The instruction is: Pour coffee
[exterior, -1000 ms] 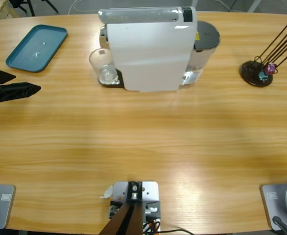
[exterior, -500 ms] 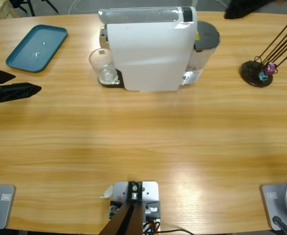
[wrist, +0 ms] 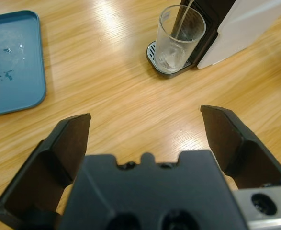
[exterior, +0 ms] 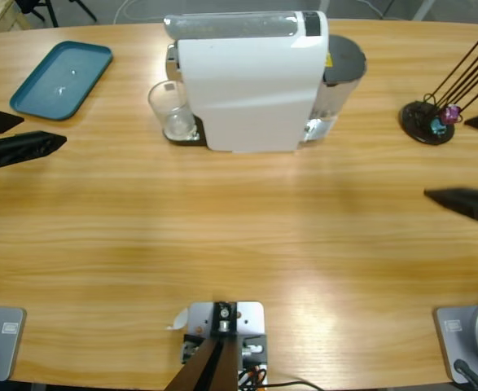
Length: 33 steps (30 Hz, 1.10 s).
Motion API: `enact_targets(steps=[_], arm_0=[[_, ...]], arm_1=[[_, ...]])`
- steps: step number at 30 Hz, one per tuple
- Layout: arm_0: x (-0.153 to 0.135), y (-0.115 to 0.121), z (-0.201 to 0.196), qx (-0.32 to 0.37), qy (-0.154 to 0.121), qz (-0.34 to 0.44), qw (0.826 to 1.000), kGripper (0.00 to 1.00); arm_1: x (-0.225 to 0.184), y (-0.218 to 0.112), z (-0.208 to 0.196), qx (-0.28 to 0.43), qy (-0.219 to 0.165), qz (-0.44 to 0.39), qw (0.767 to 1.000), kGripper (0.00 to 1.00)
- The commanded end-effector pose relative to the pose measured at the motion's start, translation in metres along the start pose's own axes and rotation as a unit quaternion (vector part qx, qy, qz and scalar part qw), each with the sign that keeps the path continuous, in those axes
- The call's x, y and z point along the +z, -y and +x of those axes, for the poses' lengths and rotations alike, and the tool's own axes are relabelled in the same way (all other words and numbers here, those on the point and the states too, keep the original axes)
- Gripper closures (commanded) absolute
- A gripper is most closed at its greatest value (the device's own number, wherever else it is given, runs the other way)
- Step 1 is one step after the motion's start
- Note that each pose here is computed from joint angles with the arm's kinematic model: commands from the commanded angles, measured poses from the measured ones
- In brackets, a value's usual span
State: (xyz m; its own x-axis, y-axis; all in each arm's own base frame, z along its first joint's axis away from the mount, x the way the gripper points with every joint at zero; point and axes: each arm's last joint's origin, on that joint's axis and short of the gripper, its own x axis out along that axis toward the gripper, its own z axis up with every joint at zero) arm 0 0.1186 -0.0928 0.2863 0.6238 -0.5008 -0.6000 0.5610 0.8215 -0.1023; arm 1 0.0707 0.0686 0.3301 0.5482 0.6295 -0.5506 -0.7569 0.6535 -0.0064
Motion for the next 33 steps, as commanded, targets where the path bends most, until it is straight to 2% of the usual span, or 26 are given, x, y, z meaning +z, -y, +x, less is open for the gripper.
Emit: enact_targets(steps=[1, 5, 13, 21, 26, 29, 33], arm_0=[[-0.015, 0.000, 0.010, -0.017, -0.007, 0.004, 1.000, 0.004], [-0.014, 0.000, 0.017, -0.018, -0.011, 0.016, 1.000, 0.004], [-0.016, 0.000, 0.023, -0.017, -0.020, 0.038, 0.999, 0.004], [-0.016, 0.005, 0.029, -0.022, -0.026, 0.069, 0.997, 0.004], [-0.019, 0.006, 0.029, -0.011, -0.025, 0.076, 0.997, 0.004], [-0.020, 0.006, 0.028, -0.010, -0.021, 0.071, 0.997, 0.004], [-0.022, 0.003, 0.018, 0.005, -0.001, 0.070, 0.998, 0.004]], arm_1=[[-0.031, -0.006, -0.006, 0.018, 0.019, 0.009, 1.000, 0.000], [-0.038, -0.005, -0.003, 0.013, 0.025, 0.008, 1.000, 0.000], [-0.033, -0.006, 0.003, 0.027, 0.006, 0.007, 1.000, 0.000], [-0.036, -0.007, -0.012, 0.023, 0.027, -0.015, 0.999, 0.000], [-0.049, -0.009, -0.022, 0.018, 0.061, -0.017, 0.998, 0.000], [-0.055, -0.010, -0.029, 0.013, 0.082, -0.014, 0.996, 0.000], [-0.053, -0.009, -0.021, 0.013, 0.068, -0.007, 0.998, 0.000]])
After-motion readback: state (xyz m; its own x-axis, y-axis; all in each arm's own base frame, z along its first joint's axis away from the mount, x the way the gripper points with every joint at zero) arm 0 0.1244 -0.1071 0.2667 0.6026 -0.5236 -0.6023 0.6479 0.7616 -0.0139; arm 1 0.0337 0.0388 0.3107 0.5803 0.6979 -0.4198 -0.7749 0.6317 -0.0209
